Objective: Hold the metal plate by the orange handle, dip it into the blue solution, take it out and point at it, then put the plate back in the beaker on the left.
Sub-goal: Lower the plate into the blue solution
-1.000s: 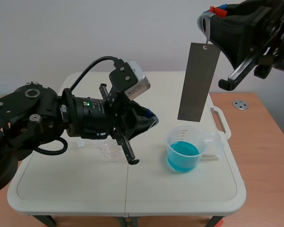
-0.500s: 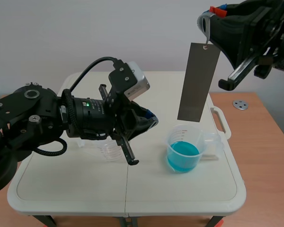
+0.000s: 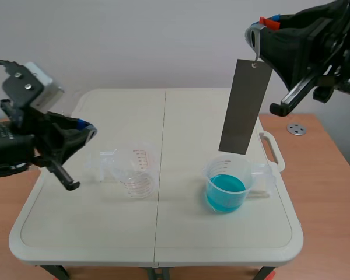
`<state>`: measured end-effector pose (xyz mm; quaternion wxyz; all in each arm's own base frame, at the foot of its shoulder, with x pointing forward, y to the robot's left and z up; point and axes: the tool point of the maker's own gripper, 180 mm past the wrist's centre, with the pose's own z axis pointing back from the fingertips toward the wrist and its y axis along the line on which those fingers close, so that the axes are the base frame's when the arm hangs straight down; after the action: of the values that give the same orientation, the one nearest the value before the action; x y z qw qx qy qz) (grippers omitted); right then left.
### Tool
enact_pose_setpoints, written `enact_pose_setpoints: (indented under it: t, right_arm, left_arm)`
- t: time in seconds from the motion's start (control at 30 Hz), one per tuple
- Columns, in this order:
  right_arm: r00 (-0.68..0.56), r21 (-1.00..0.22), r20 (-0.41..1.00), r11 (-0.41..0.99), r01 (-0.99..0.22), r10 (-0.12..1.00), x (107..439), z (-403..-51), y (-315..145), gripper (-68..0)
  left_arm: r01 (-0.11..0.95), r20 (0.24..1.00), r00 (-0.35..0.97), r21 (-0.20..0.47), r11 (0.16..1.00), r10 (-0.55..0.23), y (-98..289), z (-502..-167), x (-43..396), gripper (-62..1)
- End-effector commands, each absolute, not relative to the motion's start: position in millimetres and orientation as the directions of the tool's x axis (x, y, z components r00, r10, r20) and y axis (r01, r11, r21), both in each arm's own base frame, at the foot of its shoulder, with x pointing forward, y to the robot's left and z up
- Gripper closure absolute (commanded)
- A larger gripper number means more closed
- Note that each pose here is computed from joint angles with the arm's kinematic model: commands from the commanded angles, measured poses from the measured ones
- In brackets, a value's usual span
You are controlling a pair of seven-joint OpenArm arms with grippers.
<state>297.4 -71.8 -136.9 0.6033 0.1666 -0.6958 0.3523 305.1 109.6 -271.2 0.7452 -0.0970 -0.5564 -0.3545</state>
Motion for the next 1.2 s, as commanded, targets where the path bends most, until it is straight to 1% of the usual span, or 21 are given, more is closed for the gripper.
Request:
enact_pose_setpoints:
  t: [0.0, 0.07, 0.2, 0.33, 0.43, 0.67, 0.8, 0.93, 1.17]
  right_arm:
    - [-0.235, -0.289, 0.956, 0.707, -0.646, 0.175, 299.8, -130.2, -75.4, -1.1]
    - [-0.227, -0.282, 0.958, 0.709, -0.647, 0.174, 300.6, -132.9, -76.2, -1.1]
    - [-0.211, -0.271, 0.962, 0.709, -0.651, 0.173, 301.8, -138.5, -77.9, -1.1]
    - [-0.184, -0.246, 0.969, 0.709, -0.661, 0.165, 303.2, -148.4, -78.3, -1.1]
    - [-0.160, -0.223, 0.975, 0.701, -0.678, 0.155, 302.8, -157.7, -76.1, -1.1]
    - [-0.120, -0.185, 0.983, 0.708, -0.681, 0.142, 305.2, -171.5, -78.7, -1.1]
    - [-0.085, -0.152, 0.988, 0.710, -0.688, 0.129, 306.1, -184.0, -78.8, -1.1]
    - [-0.043, -0.110, 0.993, 0.711, -0.695, 0.111, 306.8, -199.8, -78.6, -1.1]
    - [0.012, -0.057, 0.996, 0.711, -0.701, 0.091, 306.4, -225.4, -78.4, -1.1]
  left_arm:
    - [0.630, 0.900, 0.149, 0.234, 0.741, -0.411, 123.4, -270.0, 295.0, -1.9]
    - [0.610, 0.888, 0.203, 0.215, 0.763, -0.413, 146.7, -274.3, 283.6, -1.9]
    - [0.571, 0.844, 0.312, 0.200, 0.796, -0.436, 190.4, -287.2, 259.2, -1.9]
    - [0.551, 0.788, 0.405, 0.195, 0.812, -0.464, 220.1, -302.0, 230.6, -1.9]
    - [0.543, 0.744, 0.472, 0.177, 0.821, -0.473, 234.0, -315.2, 206.4, -1.9]
    - [0.562, 0.634, 0.609, 0.080, 0.823, -0.477, 238.0, -348.5, 140.5, -1.9]
    - [0.572, 0.579, 0.656, 0.039, 0.820, -0.485, 238.2, -359.4, 111.1, -1.9]
    - [0.582, 0.537, 0.684, 0.008, 0.814, -0.494, 237.4, -366.2, 89.5, -1.9]
    - [0.581, 0.496, 0.719, -0.046, 0.813, -0.486, 232.5, -377.5, 66.4, -1.9]
